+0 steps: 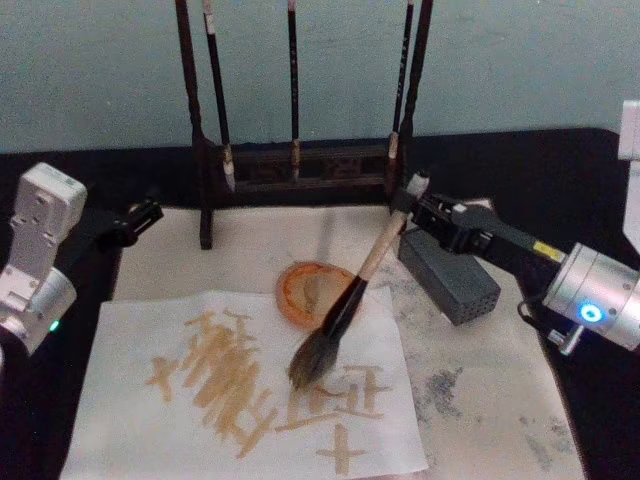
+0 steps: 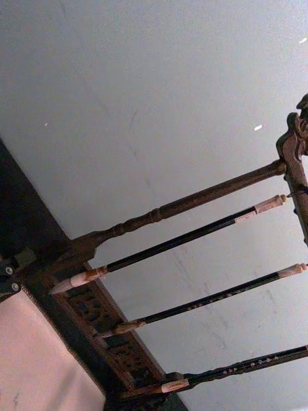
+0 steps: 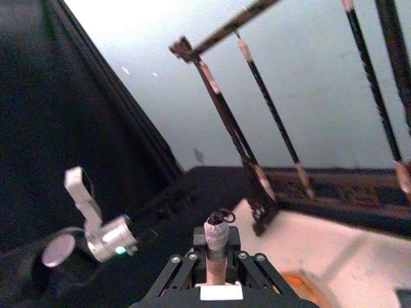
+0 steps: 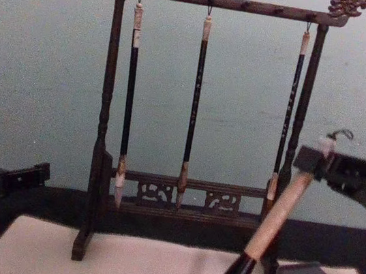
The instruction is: Pick up the brush from the inkstone, write on the paper, then place the brush back to its original position.
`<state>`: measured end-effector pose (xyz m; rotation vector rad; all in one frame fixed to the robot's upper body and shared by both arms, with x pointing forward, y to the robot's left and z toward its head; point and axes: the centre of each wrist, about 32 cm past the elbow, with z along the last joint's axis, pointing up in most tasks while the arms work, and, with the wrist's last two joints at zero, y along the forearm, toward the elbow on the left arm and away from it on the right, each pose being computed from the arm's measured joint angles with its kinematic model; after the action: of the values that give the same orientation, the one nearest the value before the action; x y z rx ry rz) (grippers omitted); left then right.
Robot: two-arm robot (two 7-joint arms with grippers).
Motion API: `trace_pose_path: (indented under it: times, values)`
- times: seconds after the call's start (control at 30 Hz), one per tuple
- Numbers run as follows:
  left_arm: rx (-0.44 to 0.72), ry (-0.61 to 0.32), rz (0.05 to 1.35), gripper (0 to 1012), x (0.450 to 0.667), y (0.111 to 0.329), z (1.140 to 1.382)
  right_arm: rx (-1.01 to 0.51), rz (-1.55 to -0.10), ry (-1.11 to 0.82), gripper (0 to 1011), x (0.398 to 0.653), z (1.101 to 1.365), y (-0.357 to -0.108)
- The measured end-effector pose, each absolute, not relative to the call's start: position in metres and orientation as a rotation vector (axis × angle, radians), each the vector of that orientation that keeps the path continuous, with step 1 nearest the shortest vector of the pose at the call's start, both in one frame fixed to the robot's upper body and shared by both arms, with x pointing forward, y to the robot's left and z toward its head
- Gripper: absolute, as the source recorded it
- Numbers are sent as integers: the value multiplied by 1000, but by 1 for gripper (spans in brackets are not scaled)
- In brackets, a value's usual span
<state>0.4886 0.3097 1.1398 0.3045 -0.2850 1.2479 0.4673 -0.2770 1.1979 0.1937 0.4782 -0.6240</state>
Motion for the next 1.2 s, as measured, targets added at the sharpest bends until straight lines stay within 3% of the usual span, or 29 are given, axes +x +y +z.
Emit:
trace_pose_path:
  times: [0.5, 1.2]
  values:
    - [304, -285, 1248, 1002, 489, 310, 1140, 344, -625, 501, 185, 489, 1206, -260]
    - [305, -285, 1248, 1000, 489, 310, 1140, 462, -790, 597, 185, 529, 1175, -280]
